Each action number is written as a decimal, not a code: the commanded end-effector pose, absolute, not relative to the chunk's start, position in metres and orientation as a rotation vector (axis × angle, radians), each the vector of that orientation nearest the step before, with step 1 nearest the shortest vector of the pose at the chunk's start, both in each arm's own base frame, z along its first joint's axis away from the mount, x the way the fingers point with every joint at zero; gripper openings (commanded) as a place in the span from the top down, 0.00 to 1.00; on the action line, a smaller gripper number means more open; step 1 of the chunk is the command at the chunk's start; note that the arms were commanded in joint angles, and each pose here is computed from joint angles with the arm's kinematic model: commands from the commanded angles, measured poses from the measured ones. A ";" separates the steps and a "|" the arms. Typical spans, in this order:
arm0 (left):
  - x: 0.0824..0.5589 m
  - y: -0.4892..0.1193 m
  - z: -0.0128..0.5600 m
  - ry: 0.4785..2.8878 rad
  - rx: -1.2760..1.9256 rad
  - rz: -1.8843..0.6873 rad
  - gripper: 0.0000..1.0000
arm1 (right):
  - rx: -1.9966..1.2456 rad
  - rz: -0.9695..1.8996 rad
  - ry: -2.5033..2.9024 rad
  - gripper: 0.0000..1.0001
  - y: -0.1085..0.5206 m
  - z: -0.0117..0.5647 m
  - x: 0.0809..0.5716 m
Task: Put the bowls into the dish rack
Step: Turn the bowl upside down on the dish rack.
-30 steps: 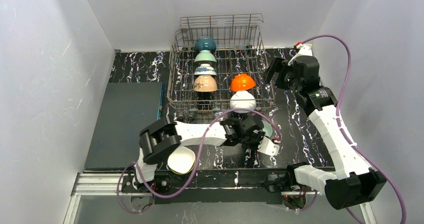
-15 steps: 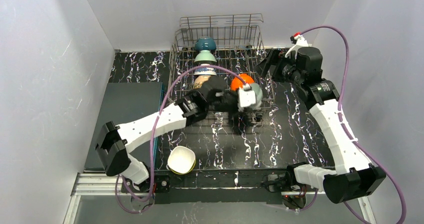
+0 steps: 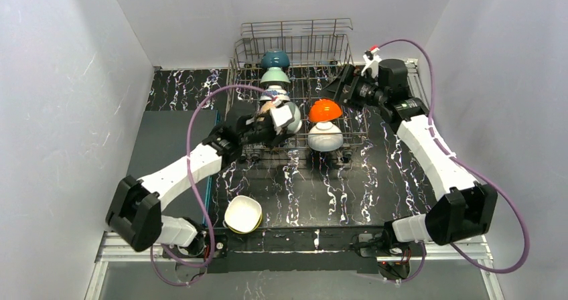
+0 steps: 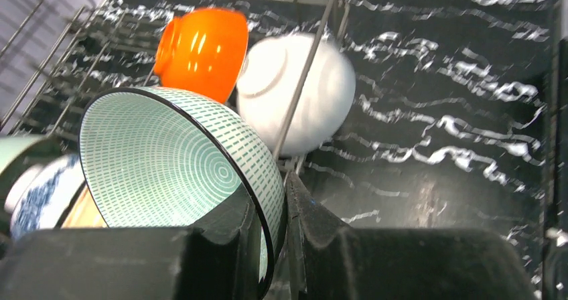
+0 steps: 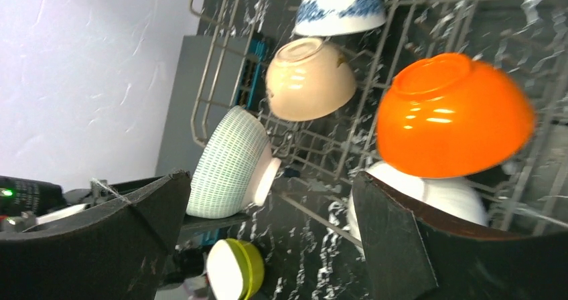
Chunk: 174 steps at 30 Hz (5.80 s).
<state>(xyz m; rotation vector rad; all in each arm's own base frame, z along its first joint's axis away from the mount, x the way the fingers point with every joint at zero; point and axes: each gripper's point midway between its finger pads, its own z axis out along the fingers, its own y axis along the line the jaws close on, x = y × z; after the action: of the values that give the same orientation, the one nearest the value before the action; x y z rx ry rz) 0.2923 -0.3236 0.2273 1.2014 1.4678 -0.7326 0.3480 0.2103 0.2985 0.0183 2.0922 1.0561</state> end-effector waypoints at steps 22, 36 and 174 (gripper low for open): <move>0.319 -0.268 0.289 1.219 1.035 -0.400 1.00 | -0.213 1.511 2.113 0.01 0.353 0.288 0.315; 0.313 -0.277 0.282 1.208 1.081 -0.483 1.00 | -0.314 1.658 2.013 0.01 0.373 0.314 0.310; 0.415 -0.124 0.281 1.557 0.430 -0.219 0.02 | -2.137 0.756 1.233 0.99 0.366 0.191 0.302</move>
<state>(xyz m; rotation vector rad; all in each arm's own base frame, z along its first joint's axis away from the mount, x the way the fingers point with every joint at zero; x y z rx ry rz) 0.4145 -0.1252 0.2701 0.4352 1.5956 -0.2182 0.3061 0.3655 0.1927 -2.1131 1.2196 0.7458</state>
